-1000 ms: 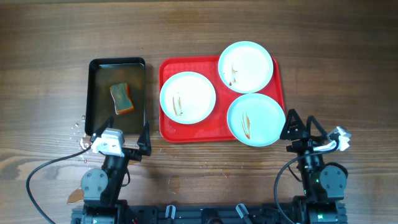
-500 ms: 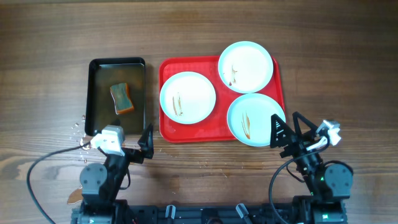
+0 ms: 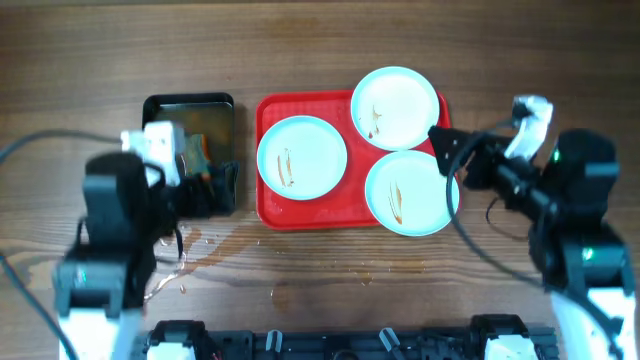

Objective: Clean dirty plates on tray and stack at the side
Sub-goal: 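Reach left gripper to the sponge, right gripper to a plate rim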

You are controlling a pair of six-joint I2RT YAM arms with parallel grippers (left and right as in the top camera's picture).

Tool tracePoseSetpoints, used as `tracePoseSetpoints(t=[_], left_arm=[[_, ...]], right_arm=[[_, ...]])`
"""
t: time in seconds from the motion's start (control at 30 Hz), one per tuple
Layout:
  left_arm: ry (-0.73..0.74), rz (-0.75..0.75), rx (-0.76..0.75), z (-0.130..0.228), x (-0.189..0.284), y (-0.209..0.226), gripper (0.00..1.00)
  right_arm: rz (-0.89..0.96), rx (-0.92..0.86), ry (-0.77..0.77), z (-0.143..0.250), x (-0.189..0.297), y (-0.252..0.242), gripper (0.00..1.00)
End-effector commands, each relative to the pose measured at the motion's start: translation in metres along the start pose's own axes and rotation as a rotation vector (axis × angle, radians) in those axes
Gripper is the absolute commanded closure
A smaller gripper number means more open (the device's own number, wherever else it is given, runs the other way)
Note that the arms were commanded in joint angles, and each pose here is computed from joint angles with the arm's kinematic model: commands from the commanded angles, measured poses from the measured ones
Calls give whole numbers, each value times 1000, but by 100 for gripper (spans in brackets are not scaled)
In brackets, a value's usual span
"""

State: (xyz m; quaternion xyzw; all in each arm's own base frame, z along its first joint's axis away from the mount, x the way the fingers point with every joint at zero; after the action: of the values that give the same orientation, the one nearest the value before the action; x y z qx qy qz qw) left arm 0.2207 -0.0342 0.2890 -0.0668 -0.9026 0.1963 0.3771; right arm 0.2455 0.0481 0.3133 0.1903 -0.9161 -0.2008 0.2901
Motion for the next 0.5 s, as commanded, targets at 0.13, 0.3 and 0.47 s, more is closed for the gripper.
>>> tracePoseSetpoints(t=[0.13,0.3,0.47], left_arm=[[329,-108,90,-26,-35,-1,0],[444,-149,126,-18,-64,10,0],[465,-131,134,-17,-72,9,0]], right_arm=[[-8,100,303,-18,-33,10,0],[-41,130,571,3,-89,22,0],[-162,45,614,17,-150,30,0]])
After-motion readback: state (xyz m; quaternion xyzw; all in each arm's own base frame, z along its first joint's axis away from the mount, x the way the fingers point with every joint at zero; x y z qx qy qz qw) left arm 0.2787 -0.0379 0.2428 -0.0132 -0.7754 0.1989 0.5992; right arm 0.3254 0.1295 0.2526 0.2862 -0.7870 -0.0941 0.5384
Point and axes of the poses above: each gripper's point midway between its finger pads, its own x axis back along the fingers, its own y axis along the line the jaws close on, z = x × y, the point moved 7 cm from there along x, back along the fingers, and after that the axes turned 7 degrees about x, right-handed, at the moved point
